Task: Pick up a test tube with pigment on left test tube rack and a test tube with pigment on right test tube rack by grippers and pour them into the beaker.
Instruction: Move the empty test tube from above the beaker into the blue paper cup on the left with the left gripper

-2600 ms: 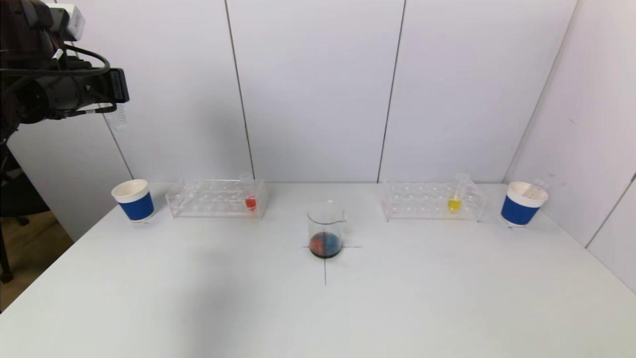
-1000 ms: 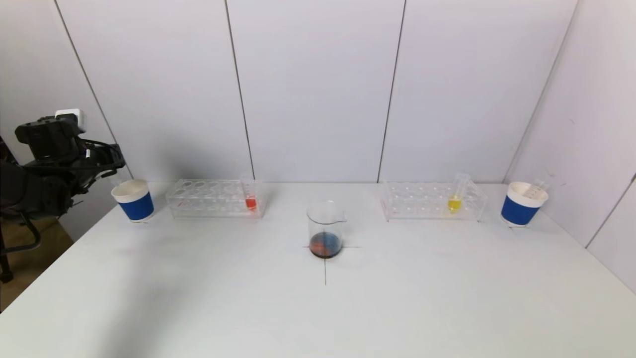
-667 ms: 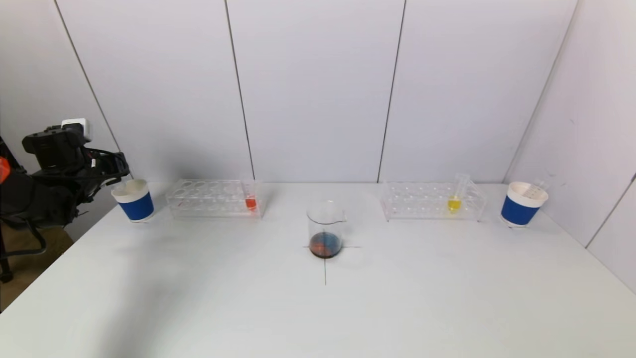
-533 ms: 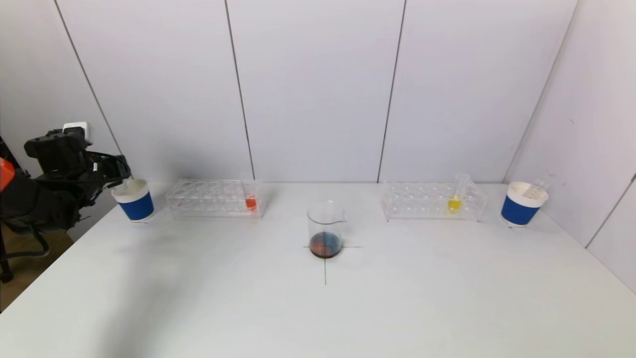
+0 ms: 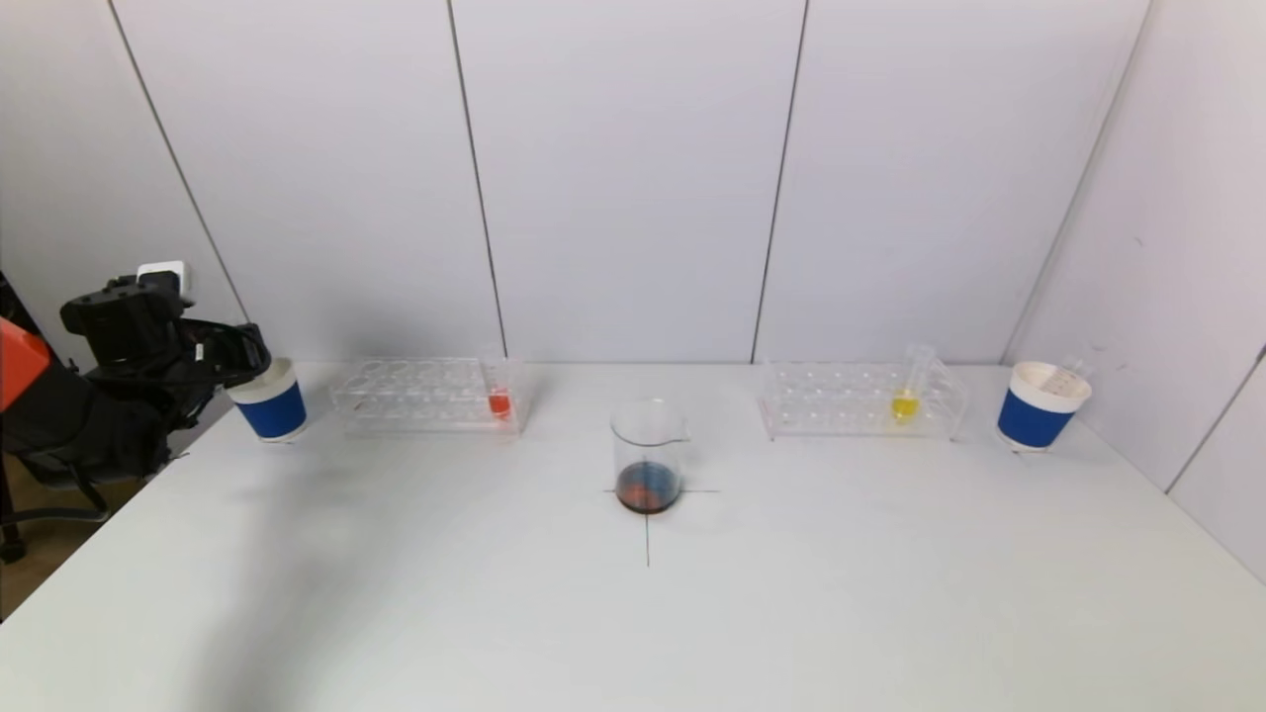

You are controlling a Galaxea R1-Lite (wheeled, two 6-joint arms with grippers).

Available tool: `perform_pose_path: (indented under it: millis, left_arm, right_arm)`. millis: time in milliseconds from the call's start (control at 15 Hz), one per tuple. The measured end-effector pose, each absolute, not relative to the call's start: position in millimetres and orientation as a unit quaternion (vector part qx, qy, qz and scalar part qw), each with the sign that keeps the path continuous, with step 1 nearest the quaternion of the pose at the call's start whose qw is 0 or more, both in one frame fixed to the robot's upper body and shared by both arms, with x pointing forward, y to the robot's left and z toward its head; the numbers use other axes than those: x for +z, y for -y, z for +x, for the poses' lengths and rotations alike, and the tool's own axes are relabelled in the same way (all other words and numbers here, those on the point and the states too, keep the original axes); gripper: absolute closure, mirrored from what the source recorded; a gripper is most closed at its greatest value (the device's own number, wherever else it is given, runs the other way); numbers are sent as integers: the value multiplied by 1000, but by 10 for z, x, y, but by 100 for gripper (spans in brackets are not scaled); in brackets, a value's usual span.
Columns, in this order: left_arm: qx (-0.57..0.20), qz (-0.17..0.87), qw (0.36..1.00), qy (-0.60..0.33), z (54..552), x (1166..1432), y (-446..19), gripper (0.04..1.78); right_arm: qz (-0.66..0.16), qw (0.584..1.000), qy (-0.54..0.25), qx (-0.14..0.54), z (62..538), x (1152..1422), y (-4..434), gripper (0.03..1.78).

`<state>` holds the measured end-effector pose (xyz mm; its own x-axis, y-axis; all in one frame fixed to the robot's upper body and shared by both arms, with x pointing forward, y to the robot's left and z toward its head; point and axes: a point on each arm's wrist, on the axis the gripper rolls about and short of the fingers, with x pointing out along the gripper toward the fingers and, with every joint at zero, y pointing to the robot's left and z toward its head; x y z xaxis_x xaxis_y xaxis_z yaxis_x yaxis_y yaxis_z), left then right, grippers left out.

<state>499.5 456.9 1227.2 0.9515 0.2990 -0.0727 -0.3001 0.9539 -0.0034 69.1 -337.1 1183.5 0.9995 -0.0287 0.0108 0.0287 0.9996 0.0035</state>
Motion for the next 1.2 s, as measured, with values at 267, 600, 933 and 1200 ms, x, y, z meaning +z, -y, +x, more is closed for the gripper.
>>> perform_pose_path:
  millis: [267,600,933,1200]
  left_arm:
    - [144,-7,989,-38,4983,12218,-4524,138]
    - [145,-8,989,-41,4986,12193,-4525,138]
    - [146,-8,988,-43,4982,12183,-4527,138]
    - [146,-9,988,-43,4983,12174,-4528,138]
  right_arm:
    - [2,1000,5,-15,691,11835,3371,4]
    - [2,1000,5,-15,691,11835,3371,4]
    - [1,1000,5,-14,691,11835,3371,4]
    - [2,1000,6,-14,691,11835,3371,4]
